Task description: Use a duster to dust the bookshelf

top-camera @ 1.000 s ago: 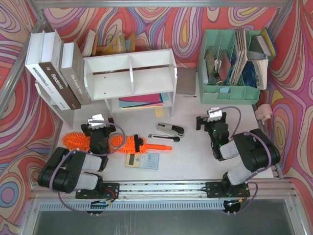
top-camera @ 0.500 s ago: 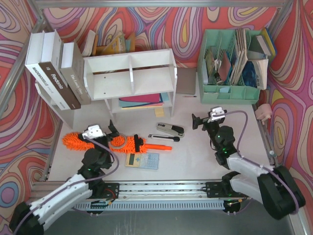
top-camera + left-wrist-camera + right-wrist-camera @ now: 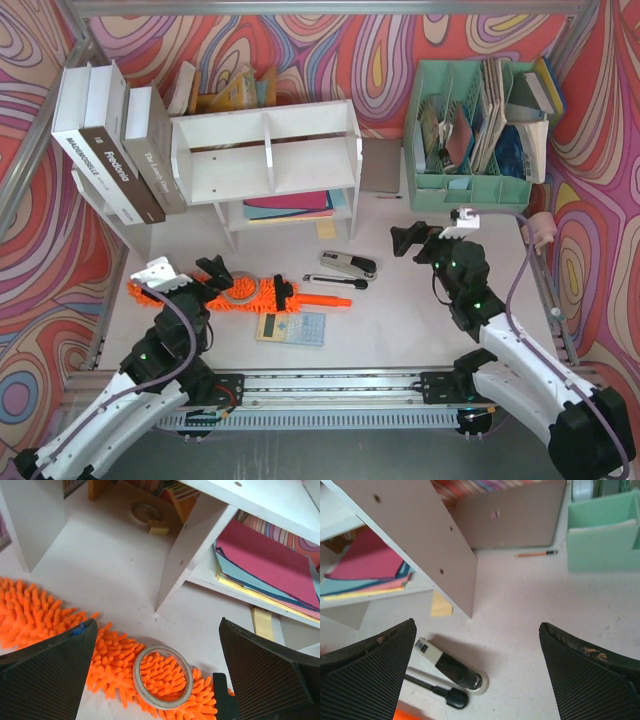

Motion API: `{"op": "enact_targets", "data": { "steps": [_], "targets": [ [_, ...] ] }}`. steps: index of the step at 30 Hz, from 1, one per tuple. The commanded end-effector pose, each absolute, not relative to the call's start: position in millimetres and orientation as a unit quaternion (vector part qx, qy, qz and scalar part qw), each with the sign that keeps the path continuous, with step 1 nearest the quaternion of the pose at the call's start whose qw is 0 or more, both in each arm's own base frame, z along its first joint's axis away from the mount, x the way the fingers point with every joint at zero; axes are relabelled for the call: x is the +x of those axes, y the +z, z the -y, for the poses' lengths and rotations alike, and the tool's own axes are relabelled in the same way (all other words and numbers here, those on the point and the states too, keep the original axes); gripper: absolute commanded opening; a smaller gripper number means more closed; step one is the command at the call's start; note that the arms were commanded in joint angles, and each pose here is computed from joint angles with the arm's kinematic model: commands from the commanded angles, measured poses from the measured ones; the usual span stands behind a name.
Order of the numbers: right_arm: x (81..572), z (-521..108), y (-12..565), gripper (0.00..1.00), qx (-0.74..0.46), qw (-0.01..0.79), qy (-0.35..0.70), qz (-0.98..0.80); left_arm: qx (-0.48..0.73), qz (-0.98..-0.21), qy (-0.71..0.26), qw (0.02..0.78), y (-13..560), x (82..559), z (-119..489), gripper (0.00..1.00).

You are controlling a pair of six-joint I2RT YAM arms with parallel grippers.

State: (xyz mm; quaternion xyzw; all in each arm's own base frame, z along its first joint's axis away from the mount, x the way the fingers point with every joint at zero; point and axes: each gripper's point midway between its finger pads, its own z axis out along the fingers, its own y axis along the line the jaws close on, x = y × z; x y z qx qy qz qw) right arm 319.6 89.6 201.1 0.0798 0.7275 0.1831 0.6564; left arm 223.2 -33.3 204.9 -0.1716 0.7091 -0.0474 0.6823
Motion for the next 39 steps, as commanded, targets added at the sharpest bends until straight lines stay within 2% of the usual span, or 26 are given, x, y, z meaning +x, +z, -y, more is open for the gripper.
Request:
{"op": "enact_targets", "data": {
  "steps": [1, 4, 11, 16, 23, 29, 39],
  "targets": [
    [317, -102, 174, 0.99, 0.063, 0.587, 0.184, -0.786, -0.288, -0.726, -0.050, 0.622, 179, 202, 10, 0.98],
    [316, -105, 170, 0.99, 0.045, 0.585, 0.187, -0.788, -0.255, -0.758, -0.044, 0.598, 177, 195, 14, 0.98],
    [318, -105, 159, 0.99, 0.039, 0.574, 0.177, -0.799, -0.258, -0.778, -0.034, 0.573, 182, 186, 11, 0.98],
    [319, -104, 153, 0.99, 0.043, 0.570, 0.174, -0.802, -0.197, -0.794, -0.133, 0.560, 180, 194, 58, 0.98],
    [321, -101, 147, 0.99, 0.052, 0.567, 0.166, -0.805, -0.231, -0.864, -0.034, 0.445, 145, 184, 57, 0.98],
    [320, -102, 141, 0.99, 0.057, 0.561, 0.168, -0.809, -0.238, -0.892, -0.010, 0.384, 118, 183, 75, 0.84],
    [322, -108, 133, 0.99, 0.052, 0.550, 0.179, -0.814, -0.283, -0.872, -0.018, 0.400, 93, 185, 68, 0.71]
  ]
}}
